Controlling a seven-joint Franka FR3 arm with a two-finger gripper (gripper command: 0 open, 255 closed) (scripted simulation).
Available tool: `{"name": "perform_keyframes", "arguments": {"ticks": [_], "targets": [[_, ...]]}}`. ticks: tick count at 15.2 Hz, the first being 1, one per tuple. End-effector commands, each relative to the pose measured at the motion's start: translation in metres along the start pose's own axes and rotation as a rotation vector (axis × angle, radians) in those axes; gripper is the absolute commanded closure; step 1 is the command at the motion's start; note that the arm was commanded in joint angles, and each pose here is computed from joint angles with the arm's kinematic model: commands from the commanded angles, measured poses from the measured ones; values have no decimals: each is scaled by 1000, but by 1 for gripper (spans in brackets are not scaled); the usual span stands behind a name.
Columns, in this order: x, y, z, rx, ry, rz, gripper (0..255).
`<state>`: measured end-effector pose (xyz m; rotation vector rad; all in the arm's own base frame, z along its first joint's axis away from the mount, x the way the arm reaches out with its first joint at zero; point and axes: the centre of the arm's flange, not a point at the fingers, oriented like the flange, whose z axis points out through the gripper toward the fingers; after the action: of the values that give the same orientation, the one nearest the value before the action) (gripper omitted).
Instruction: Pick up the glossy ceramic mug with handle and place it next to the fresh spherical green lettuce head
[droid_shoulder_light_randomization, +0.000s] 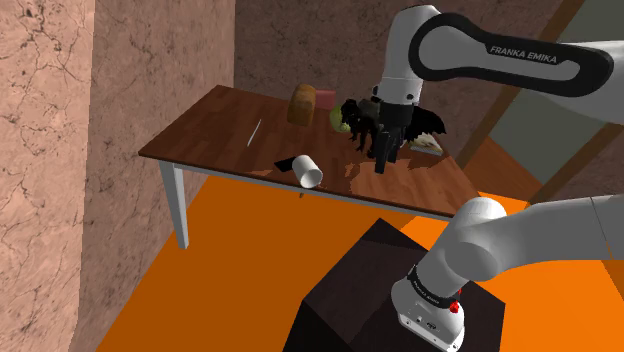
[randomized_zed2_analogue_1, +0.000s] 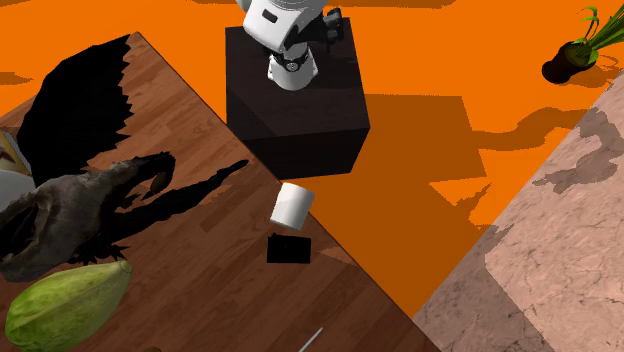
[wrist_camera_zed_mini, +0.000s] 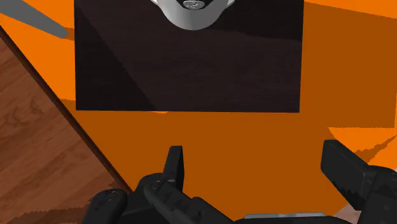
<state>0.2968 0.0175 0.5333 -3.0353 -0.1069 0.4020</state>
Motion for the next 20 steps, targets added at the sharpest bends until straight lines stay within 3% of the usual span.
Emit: {"name": "perform_keyframes", "arguments": {"ticks": [1, 10, 20], "targets": [[0, 0, 0, 0, 0, 0, 0], [42, -62, 92, -259, 302, 135, 0], [127, -94, 187, -548, 637, 284, 0]]}}
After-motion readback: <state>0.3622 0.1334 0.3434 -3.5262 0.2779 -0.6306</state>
